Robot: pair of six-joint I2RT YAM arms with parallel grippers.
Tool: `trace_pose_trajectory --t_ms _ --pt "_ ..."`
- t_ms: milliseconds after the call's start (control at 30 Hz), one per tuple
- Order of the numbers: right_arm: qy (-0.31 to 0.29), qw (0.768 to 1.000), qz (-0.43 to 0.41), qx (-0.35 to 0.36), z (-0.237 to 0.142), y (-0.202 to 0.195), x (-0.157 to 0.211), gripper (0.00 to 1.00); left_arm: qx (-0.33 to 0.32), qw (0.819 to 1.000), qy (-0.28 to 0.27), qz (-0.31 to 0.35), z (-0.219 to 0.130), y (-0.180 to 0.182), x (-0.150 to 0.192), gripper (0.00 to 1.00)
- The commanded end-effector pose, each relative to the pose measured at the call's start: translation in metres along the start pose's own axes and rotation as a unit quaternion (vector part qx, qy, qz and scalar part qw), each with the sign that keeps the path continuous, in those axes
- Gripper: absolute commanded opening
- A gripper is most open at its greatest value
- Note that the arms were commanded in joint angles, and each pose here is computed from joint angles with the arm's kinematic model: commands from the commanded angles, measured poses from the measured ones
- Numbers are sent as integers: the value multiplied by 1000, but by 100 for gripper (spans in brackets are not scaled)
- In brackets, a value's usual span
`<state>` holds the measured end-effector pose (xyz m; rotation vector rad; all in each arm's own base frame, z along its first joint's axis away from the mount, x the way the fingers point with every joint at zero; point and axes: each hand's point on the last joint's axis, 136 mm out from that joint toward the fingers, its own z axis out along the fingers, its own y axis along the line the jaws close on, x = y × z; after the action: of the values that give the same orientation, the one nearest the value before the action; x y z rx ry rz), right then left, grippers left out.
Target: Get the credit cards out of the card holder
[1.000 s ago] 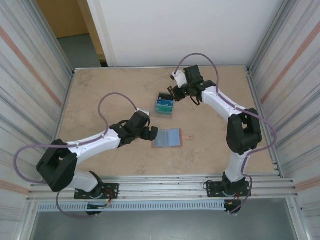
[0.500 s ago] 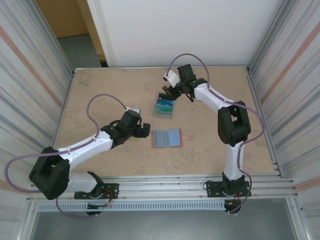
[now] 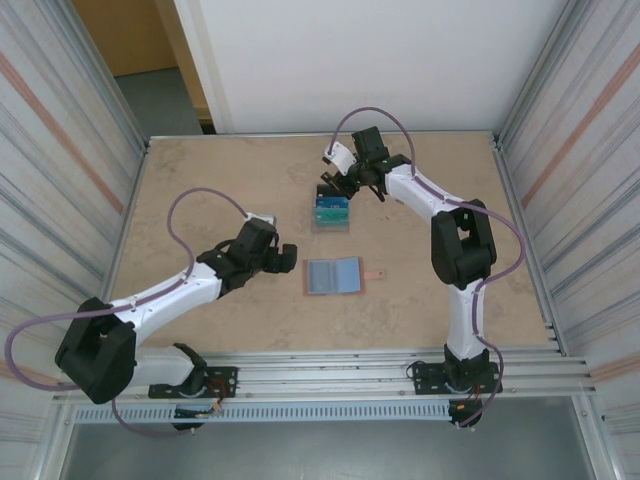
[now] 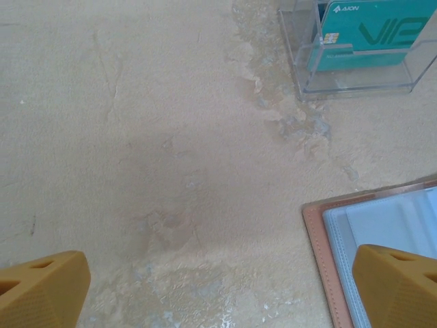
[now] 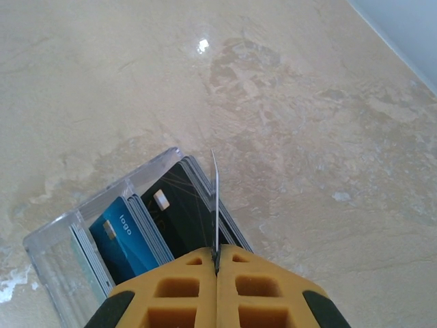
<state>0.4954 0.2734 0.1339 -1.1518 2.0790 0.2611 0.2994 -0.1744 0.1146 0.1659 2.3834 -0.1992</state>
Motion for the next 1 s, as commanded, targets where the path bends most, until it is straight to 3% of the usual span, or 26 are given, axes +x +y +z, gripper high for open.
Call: trace_pose_trajectory --t_ms 0,400,600,967 --pt "16 999 -19 -21 8 6 7 0 -1 1000 -8 -12 -5 5 -4 99" --pt "55 997 -43 -32 24 17 22 0 4 1000 -11 -11 -6 3 -8 99" --pt "59 997 -50 -25 28 17 21 24 5 1000 -10 -10 -5 2 -10 98" --pt "57 997 -31 46 25 -9 14 29 10 1000 -8 -10 -3 -1 -10 99"
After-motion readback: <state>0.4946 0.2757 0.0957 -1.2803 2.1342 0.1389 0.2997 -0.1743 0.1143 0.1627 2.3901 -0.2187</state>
